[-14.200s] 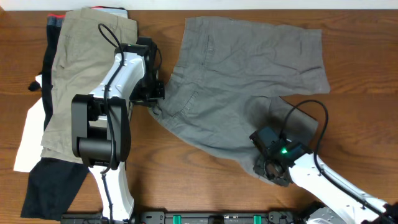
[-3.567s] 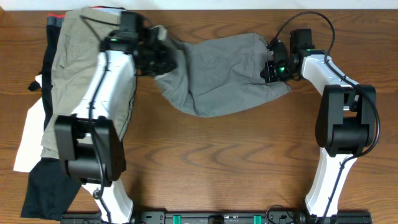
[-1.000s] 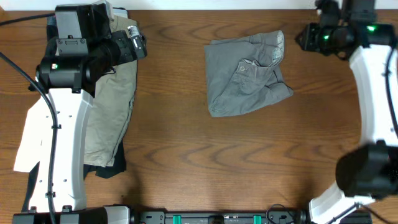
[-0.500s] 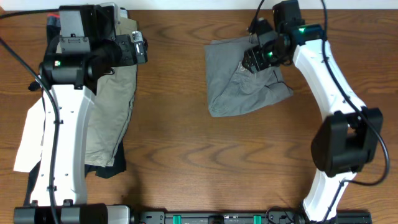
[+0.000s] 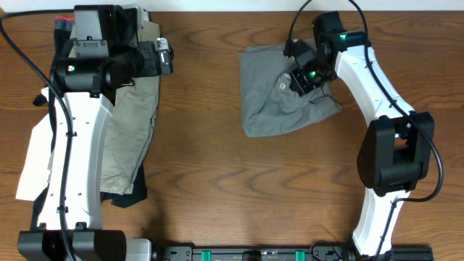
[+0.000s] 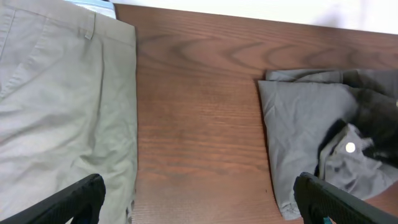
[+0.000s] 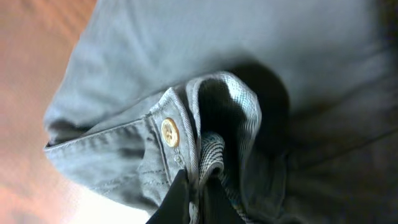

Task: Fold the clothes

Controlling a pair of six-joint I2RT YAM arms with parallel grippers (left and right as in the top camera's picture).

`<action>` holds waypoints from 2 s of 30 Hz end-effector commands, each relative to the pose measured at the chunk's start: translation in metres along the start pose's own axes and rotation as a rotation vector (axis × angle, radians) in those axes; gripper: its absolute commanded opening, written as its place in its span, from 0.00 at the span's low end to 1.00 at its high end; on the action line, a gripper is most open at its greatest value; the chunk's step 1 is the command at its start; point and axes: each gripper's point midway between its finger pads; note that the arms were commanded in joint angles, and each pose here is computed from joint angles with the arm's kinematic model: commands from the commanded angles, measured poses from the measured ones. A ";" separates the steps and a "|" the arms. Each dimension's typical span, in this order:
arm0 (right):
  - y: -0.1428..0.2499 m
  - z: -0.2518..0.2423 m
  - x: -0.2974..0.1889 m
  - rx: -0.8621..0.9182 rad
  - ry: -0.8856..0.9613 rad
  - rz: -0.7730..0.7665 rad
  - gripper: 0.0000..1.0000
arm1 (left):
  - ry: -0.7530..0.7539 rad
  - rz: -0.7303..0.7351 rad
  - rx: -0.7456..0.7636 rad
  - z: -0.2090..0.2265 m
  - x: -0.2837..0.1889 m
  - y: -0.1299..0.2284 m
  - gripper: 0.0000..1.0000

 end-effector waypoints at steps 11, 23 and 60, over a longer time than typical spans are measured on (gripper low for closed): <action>0.048 -0.029 -0.042 0.627 0.114 0.087 0.01 | -0.011 0.016 0.011 0.004 0.004 0.004 0.98; 0.059 0.002 -0.003 0.223 -0.072 0.132 0.01 | -0.012 0.004 0.014 0.004 0.004 0.001 0.98; 0.114 -0.045 -0.053 0.442 -0.264 0.158 0.20 | -0.012 -0.026 0.021 0.004 0.006 -0.007 0.98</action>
Point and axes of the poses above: each gripper's point midway between its finger pads, its own x axis out along the fingers, its own z axis along the line the jaws close on, y = z × x, and after that the axes turned 6 degrees about x, right-handed
